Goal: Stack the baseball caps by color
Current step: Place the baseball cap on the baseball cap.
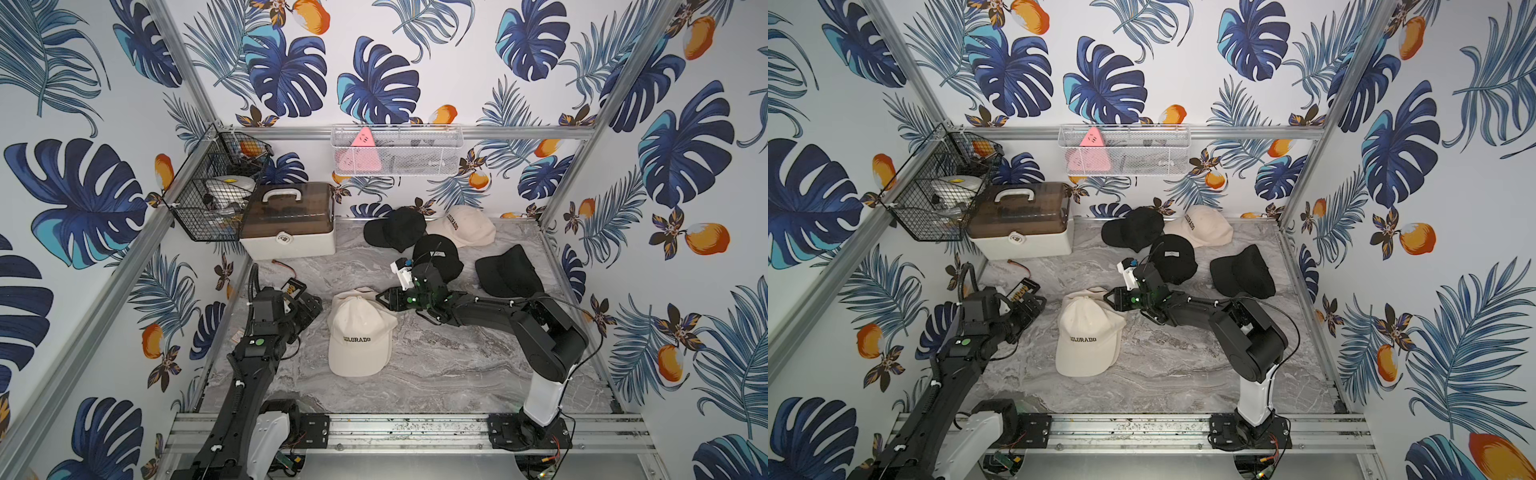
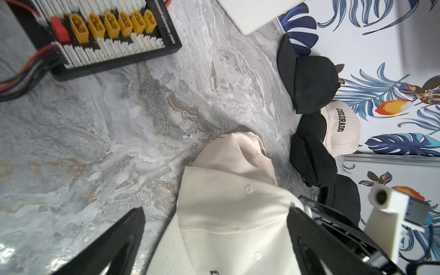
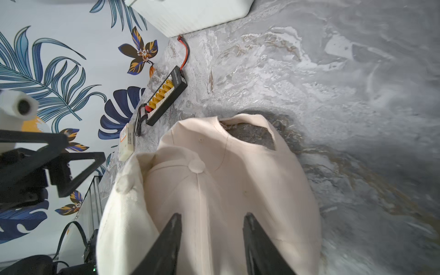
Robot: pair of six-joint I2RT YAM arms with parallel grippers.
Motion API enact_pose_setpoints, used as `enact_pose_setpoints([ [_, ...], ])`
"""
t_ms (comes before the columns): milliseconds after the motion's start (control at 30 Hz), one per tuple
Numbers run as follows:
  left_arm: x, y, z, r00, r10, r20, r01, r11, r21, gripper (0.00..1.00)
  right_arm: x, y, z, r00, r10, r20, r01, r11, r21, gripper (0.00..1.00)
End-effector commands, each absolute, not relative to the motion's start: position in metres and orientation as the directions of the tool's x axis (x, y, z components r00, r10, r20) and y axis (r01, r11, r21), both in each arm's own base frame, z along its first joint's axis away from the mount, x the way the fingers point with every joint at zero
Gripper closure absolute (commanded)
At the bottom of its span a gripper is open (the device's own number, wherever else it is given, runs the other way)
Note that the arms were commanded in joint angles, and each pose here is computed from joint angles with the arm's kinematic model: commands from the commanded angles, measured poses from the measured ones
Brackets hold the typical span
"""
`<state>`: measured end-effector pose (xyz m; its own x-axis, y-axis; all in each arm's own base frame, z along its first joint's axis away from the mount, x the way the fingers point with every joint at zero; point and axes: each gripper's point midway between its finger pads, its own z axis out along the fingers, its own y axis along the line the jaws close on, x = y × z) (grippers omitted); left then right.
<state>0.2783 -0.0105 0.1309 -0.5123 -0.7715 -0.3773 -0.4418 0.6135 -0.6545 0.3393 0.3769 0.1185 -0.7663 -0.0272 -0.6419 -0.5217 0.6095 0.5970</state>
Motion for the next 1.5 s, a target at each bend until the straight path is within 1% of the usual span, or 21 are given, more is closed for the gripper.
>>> enact_pose_setpoints([
  [0, 0.284, -0.02, 0.129, -0.518, -0.788, -0.333, -0.419, 0.573, -0.704, 0.01, 0.329, 0.368, 0.141, -0.716, -0.055, -0.696, -0.58, 0.603, 0.549, 0.47],
  [167, 0.285, -0.046, 0.121, -0.578, -0.781, -0.237, -0.38, 0.515, -0.769, 0.01, 0.297, 0.349, 0.157, -0.684, -0.119, -0.72, -0.634, 0.585, 0.505, 0.4],
  [200, 0.285, -0.054, 0.118, -0.592, -0.777, -0.212, -0.379, 0.501, -0.778, 0.01, 0.29, 0.348, 0.159, -0.67, -0.137, -0.73, -0.654, 0.575, 0.492, 0.37],
  [267, 0.281, -0.076, 0.113, -0.626, -0.756, -0.19, -0.362, 0.498, -0.788, 0.01, 0.28, 0.348, 0.156, -0.659, -0.168, -0.733, -0.677, 0.558, 0.48, 0.29],
  [300, 0.28, -0.087, 0.111, -0.64, -0.744, -0.195, -0.353, 0.509, -0.785, 0.01, 0.277, 0.348, 0.152, -0.662, -0.178, -0.728, -0.679, 0.552, 0.484, 0.24],
  [400, 0.277, -0.107, 0.107, -0.665, -0.706, -0.244, -0.327, 0.569, -0.755, 0.01, 0.286, 0.345, 0.138, -0.693, -0.162, -0.702, -0.644, 0.578, 0.501, 0.16],
  [533, 0.277, -0.113, 0.104, -0.654, -0.711, -0.259, -0.33, 0.577, -0.747, 0.01, 0.308, 0.339, 0.119, -0.785, -0.093, -0.612, -0.54, 0.587, 0.603, 0.16],
  [567, 0.277, -0.116, 0.103, -0.66, -0.706, -0.256, -0.326, 0.576, -0.749, 0.01, 0.314, 0.339, 0.113, -0.805, -0.074, -0.589, -0.513, 0.585, 0.628, 0.16],
  [633, 0.278, -0.123, 0.102, -0.676, -0.691, -0.255, -0.318, 0.586, -0.745, 0.01, 0.321, 0.341, 0.103, -0.827, -0.06, -0.559, -0.481, 0.59, 0.648, 0.21],
  [733, 0.279, -0.13, 0.1, -0.687, -0.679, -0.259, -0.309, 0.596, -0.741, 0.01, 0.326, 0.348, 0.091, -0.85, -0.061, -0.523, -0.454, 0.589, 0.668, 0.33],
  [833, 0.281, -0.135, 0.101, -0.681, -0.685, -0.26, -0.305, 0.588, -0.749, 0.01, 0.328, 0.35, 0.077, -0.878, -0.031, -0.478, -0.4, 0.598, 0.695, 0.47],
  [967, 0.287, -0.138, 0.11, -0.675, -0.681, -0.283, -0.287, 0.596, -0.75, 0.01, 0.324, 0.35, 0.058, -0.908, 0.001, -0.42, -0.327, 0.624, 0.71, 0.71],
  [1000, 0.288, -0.14, 0.114, -0.673, -0.681, -0.289, -0.28, 0.596, -0.752, 0.01, 0.321, 0.352, 0.055, -0.913, 0.002, -0.408, -0.319, 0.622, 0.716, 0.75],
  [1067, 0.291, -0.144, 0.121, -0.675, -0.672, -0.303, -0.256, 0.599, -0.759, 0.01, 0.314, 0.356, 0.05, -0.92, 0.002, -0.392, -0.305, 0.625, 0.719, 0.77],
  [1167, 0.292, -0.15, 0.127, -0.682, -0.659, -0.317, -0.233, 0.607, -0.76, 0.01, 0.311, 0.356, 0.043, -0.926, 0.013, -0.378, -0.281, 0.645, 0.711, 0.78],
  [1267, 0.288, -0.153, 0.123, -0.688, -0.653, -0.317, -0.238, 0.616, -0.751, 0.01, 0.312, 0.352, 0.036, -0.93, 0.03, -0.365, -0.254, 0.665, 0.703, 0.77],
  [1400, 0.28, -0.147, 0.108, -0.68, -0.66, -0.319, -0.271, 0.631, -0.727, 0.01, 0.314, 0.346, 0.04, -0.925, 0.033, -0.379, -0.255, 0.685, 0.682, 0.72],
  [1467, 0.277, -0.142, 0.106, -0.67, -0.666, -0.328, -0.283, 0.638, -0.716, 0.01, 0.317, 0.341, 0.049, -0.916, 0.043, -0.399, -0.259, 0.696, 0.669, 0.68],
])
